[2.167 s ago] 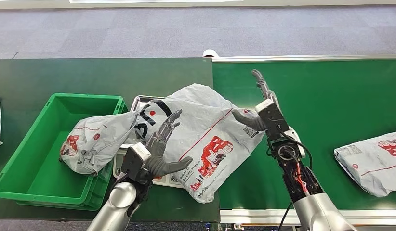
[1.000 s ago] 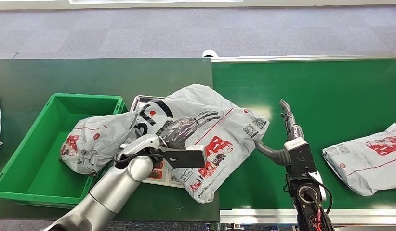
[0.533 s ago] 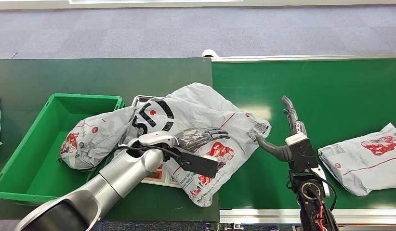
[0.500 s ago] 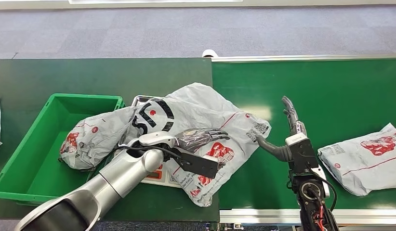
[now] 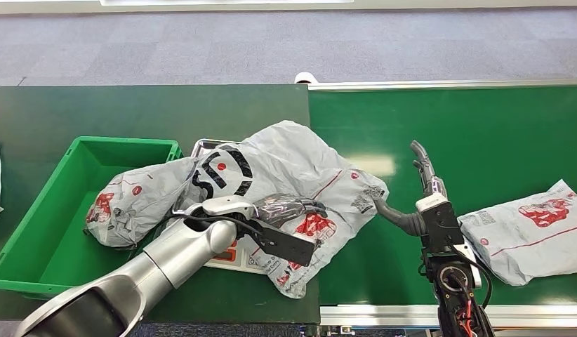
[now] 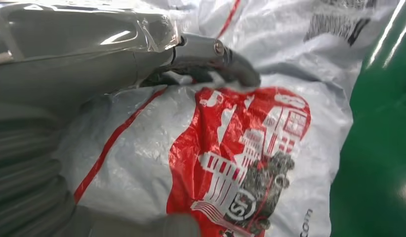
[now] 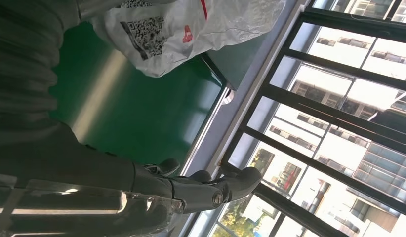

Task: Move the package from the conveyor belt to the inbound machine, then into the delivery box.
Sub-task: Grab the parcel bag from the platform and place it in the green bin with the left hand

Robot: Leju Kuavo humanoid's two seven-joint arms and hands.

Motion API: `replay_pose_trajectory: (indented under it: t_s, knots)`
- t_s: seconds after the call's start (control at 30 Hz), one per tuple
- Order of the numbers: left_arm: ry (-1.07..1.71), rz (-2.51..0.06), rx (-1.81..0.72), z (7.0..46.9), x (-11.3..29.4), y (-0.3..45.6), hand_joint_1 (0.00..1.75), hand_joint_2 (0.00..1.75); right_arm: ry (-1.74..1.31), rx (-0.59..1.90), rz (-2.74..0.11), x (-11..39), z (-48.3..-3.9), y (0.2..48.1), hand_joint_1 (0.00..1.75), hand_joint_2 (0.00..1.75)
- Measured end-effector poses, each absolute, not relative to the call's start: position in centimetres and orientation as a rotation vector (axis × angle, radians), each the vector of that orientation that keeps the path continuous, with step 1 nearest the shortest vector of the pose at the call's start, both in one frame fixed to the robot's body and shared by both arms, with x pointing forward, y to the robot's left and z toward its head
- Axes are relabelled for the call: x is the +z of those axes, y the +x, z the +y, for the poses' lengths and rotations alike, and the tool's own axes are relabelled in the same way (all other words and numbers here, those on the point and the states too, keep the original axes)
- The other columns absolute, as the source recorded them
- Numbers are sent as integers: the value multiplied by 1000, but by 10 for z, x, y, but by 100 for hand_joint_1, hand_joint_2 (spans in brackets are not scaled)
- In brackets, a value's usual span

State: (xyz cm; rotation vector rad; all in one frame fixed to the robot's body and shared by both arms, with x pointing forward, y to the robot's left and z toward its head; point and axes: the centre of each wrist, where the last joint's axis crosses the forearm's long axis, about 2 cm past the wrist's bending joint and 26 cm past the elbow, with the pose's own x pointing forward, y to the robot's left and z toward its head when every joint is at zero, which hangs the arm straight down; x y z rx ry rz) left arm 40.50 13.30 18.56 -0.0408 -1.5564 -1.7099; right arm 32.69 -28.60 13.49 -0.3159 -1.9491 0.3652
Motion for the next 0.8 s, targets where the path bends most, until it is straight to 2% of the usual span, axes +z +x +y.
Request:
replay_pose_trajectory:
  t_s: [0.27,0.47,0.63,0.8]
  knots:
    - [-18,-1610,-1682,135,186,406,175,175,-316,366,-1949,136,-287,326,0,175]
    - [102,-1850,-1585,132,187,397,175,175,-327,367,-1947,134,-289,318,0,175]
    - [320,-2123,-1450,131,198,387,175,175,-332,365,-1948,133,-290,311,0,175]
    - [685,-2356,-1254,139,213,380,175,175,-333,354,-1948,130,-293,305,0,175]
